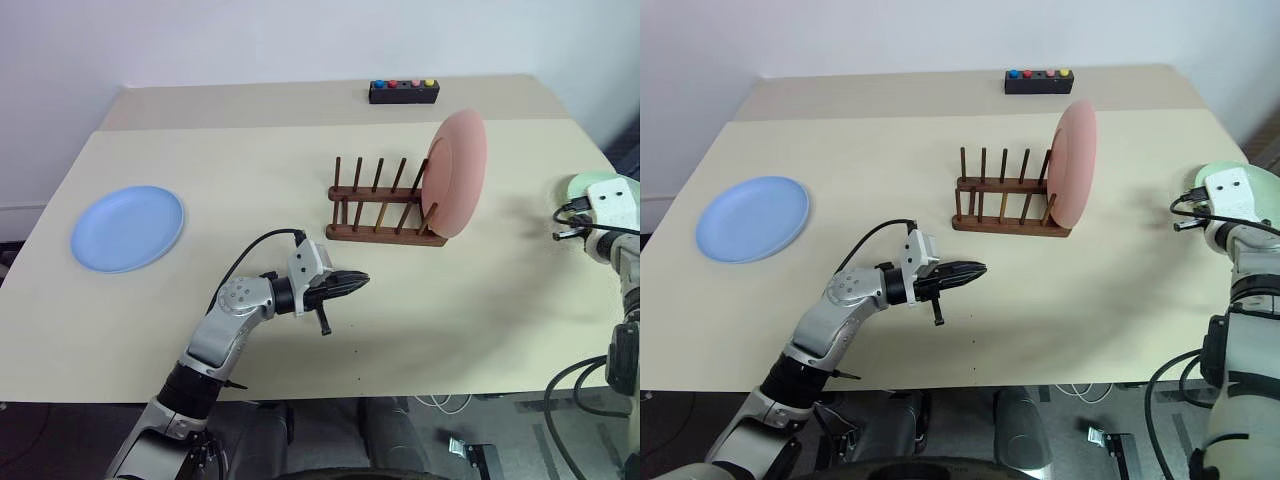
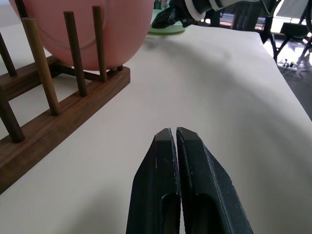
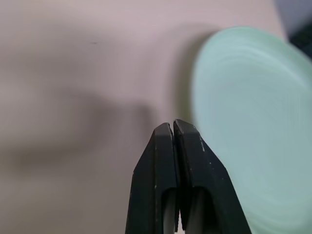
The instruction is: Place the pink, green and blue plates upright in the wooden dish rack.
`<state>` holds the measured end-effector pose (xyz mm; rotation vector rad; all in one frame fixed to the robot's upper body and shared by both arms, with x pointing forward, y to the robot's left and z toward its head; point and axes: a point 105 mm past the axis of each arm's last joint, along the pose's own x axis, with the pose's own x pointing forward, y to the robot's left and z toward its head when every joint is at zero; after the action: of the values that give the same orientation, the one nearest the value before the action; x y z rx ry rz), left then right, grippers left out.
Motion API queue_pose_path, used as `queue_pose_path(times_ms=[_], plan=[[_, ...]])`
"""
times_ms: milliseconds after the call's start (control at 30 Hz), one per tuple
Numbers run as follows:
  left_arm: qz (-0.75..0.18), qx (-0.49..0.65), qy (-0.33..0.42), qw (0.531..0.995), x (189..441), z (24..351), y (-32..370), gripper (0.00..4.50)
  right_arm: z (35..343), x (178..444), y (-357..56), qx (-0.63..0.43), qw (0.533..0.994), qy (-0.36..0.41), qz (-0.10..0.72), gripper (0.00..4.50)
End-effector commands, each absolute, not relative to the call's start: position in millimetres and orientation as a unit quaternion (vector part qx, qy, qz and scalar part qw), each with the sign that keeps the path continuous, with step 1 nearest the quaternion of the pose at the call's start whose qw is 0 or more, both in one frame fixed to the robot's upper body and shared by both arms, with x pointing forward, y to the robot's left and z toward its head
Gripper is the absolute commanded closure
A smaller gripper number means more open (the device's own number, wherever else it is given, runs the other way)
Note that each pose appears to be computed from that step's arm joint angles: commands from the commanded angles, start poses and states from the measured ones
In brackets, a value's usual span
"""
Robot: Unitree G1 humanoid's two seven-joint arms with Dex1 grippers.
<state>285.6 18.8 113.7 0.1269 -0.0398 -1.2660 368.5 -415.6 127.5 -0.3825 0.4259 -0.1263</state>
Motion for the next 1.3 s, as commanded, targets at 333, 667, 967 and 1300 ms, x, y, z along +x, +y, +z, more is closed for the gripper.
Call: queue_pose_path(times_ms=[333, 667, 967, 1300], plan=[[-0.594, 0.065, -0.041, 0.800, 284, 124, 18, 4.41, 135, 370, -392, -0.154, 0.974, 0.159, 0.043, 4.45], [-0.588, 0.069, -0.040, 0.805, 286, 123, 23, 4.41, 144, 370, -395, -0.134, 0.983, 0.124, 0.024, 4.45], [-0.584, 0.072, -0.038, 0.808, 288, 123, 27, 4.41, 146, 366, -399, -0.128, 0.985, 0.111, 0.018, 4.45], [-0.564, 0.079, -0.031, 0.821, 293, 121, 44, 4.41, 151, 355, -412, -0.131, 0.986, 0.107, 0.002, 4.45]])
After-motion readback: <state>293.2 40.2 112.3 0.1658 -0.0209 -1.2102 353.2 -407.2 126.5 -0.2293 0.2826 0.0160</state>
